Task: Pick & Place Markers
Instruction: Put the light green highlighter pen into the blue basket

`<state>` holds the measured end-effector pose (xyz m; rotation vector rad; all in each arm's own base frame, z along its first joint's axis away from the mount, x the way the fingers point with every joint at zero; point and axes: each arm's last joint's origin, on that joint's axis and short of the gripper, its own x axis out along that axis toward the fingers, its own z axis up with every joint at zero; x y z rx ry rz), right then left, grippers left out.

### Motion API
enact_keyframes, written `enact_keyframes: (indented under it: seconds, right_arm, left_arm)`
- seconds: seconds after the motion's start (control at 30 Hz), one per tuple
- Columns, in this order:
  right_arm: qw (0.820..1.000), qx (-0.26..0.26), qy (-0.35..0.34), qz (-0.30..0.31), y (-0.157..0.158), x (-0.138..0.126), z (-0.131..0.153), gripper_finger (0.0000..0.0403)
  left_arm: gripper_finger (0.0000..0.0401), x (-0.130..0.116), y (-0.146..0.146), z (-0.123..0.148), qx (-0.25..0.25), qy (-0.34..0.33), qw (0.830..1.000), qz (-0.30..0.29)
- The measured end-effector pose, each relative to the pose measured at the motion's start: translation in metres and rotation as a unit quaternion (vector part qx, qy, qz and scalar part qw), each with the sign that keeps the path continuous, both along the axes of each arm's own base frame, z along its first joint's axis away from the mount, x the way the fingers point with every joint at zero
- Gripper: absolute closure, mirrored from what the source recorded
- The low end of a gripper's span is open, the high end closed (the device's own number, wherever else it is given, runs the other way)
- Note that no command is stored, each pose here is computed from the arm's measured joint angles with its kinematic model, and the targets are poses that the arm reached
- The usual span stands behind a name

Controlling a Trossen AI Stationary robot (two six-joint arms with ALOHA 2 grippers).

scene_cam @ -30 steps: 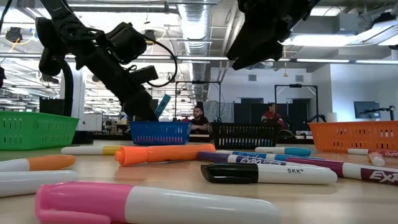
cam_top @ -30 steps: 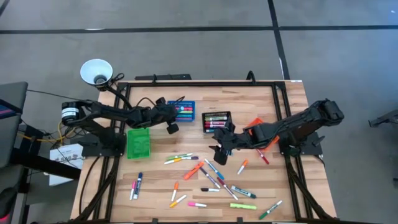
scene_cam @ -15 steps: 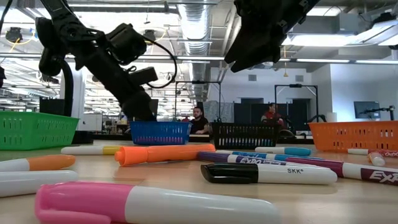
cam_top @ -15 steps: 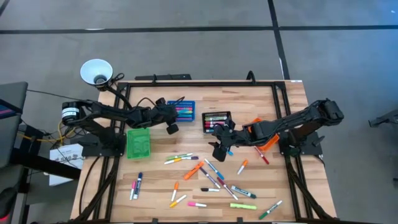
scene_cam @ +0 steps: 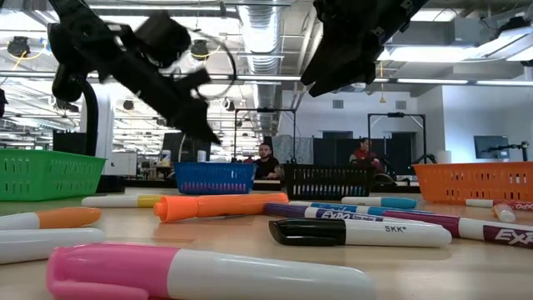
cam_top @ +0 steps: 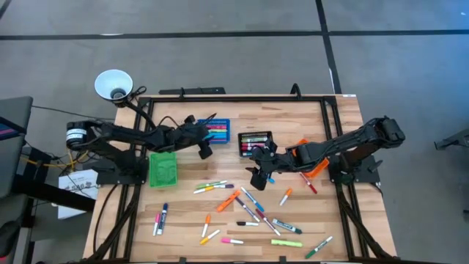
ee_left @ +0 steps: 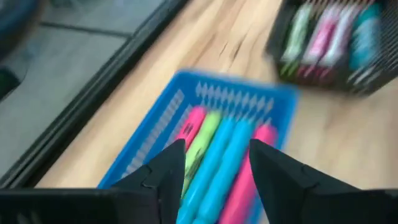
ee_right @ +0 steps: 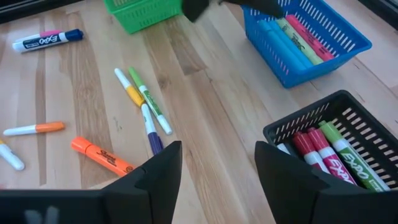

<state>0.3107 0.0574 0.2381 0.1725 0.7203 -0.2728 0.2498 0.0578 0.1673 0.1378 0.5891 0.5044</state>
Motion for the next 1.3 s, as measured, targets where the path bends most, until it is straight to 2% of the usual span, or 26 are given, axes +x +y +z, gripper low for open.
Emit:
enact_keyframes:
  seconds: [0.17, 0.27, 0.37, 0.5, 0.73, 0.9, 1.03, 1.3]
  right_arm:
    - [1.0, 0.0, 0.0, 0.0, 0.0, 0.0, 0.0, 0.0211]
    - [1.0, 0.0, 0.0, 0.0, 0.0, 0.0, 0.0, 0.0213]
    - [1.0, 0.0, 0.0, 0.0, 0.001, 0.0, 0.0, 0.0216]
    - [1.0, 0.001, -0.005, 0.0, 0.001, 0.0, 0.001, 0.0221]
    - [1.0, 0.008, -0.024, 0.017, 0.01, 0.001, 0.003, 0.0227]
    - [0.997, 0.035, -0.04, 0.062, 0.034, -0.002, 0.006, 0.0227]
    - [0.994, 0.063, -0.04, 0.073, 0.056, -0.009, 0.005, 0.0226]
    - [0.989, 0.062, -0.001, 0.137, 0.108, -0.014, -0.029, 0.0225]
  left_arm:
    - [0.0239, -0.007, -0.032, 0.035, -0.016, -0.09, 0.995, -0.047]
    - [0.0244, -0.013, -0.054, 0.05, -0.042, -0.128, 0.986, -0.1]
    - [0.0249, -0.016, -0.077, 0.053, -0.068, -0.139, 0.976, -0.156]
    - [0.0256, -0.016, -0.104, 0.045, -0.09, -0.118, 0.969, -0.199]
    - [0.0266, -0.013, -0.135, 0.02, -0.098, -0.081, 0.974, -0.186]
    - [0.027, -0.011, -0.147, 0.002, -0.096, -0.053, 0.979, -0.172]
    - [0.0271, -0.011, -0.152, -0.004, -0.085, -0.049, 0.981, -0.169]
    - [0.0271, -0.01, -0.159, 0.004, -0.089, -0.087, 0.975, -0.184]
